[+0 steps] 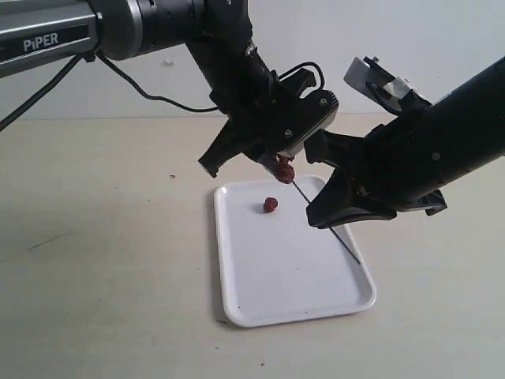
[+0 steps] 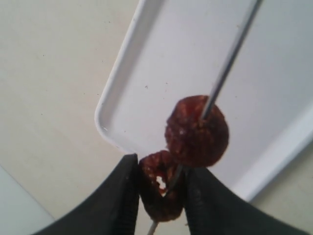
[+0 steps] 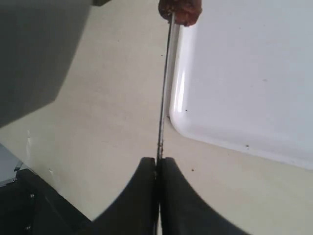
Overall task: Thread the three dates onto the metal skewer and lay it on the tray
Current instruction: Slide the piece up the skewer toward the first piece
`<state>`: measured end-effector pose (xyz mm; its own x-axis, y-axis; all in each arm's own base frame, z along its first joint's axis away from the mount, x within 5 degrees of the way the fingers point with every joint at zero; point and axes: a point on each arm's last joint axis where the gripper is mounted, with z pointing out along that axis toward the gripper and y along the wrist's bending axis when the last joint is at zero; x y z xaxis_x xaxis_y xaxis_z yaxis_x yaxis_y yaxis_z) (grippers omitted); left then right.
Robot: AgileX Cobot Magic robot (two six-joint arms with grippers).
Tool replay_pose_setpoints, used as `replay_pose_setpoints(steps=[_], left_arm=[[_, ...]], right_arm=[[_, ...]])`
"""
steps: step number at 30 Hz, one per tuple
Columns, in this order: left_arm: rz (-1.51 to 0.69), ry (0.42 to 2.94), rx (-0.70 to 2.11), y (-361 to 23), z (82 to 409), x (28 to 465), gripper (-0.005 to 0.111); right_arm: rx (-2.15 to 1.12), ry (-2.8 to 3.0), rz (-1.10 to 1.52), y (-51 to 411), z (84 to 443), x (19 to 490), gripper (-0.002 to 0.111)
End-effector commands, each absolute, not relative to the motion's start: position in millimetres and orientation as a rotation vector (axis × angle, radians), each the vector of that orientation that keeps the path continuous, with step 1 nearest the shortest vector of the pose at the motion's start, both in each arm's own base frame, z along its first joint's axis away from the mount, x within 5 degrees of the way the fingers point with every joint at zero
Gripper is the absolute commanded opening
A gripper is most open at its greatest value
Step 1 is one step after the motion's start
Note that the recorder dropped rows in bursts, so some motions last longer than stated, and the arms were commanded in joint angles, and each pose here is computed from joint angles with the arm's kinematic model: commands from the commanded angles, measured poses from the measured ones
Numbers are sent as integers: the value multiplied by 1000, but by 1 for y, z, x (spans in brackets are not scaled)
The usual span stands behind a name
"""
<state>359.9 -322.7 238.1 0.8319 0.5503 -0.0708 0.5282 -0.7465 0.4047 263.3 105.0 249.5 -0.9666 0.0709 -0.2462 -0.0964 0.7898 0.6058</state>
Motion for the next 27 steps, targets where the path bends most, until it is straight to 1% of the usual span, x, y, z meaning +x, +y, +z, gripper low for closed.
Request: replay_pose_setpoints(steps=[1, 6, 15, 18, 20, 21, 23, 24, 25, 26, 27], left_arm=[[-26, 814, 2559, -329, 246, 350, 30], [-70, 909, 2519, -330, 247, 349, 31], [-66, 913, 2515, -330, 247, 349, 31], [-70, 912, 2510, -330, 249, 348, 26], [-67, 910, 2507, -329, 251, 348, 18], [-57, 907, 2508, -328, 254, 347, 10], [-52, 902, 2503, -327, 258, 346, 5], [-51, 900, 2501, -327, 260, 346, 6], [-47, 897, 2497, -326, 264, 345, 12], [-46, 899, 2496, -326, 264, 345, 15], [-44, 899, 2489, -325, 267, 345, 24]], right_arm=[[-44, 2670, 944, 106, 255, 267, 0], [-44, 2670, 944, 106, 255, 267, 0], [-47, 2669, 943, 106, 255, 267, 0], [-47, 2669, 943, 106, 255, 267, 0], [-47, 2669, 943, 106, 255, 267, 0], [-47, 2669, 943, 106, 255, 267, 0], [-47, 2669, 943, 106, 255, 267, 0], [-47, 2669, 943, 106, 255, 267, 0], [-47, 2669, 943, 106, 255, 267, 0], [-46, 2668, 942, 106, 255, 268, 0], [-46, 2668, 942, 106, 255, 268, 0]])
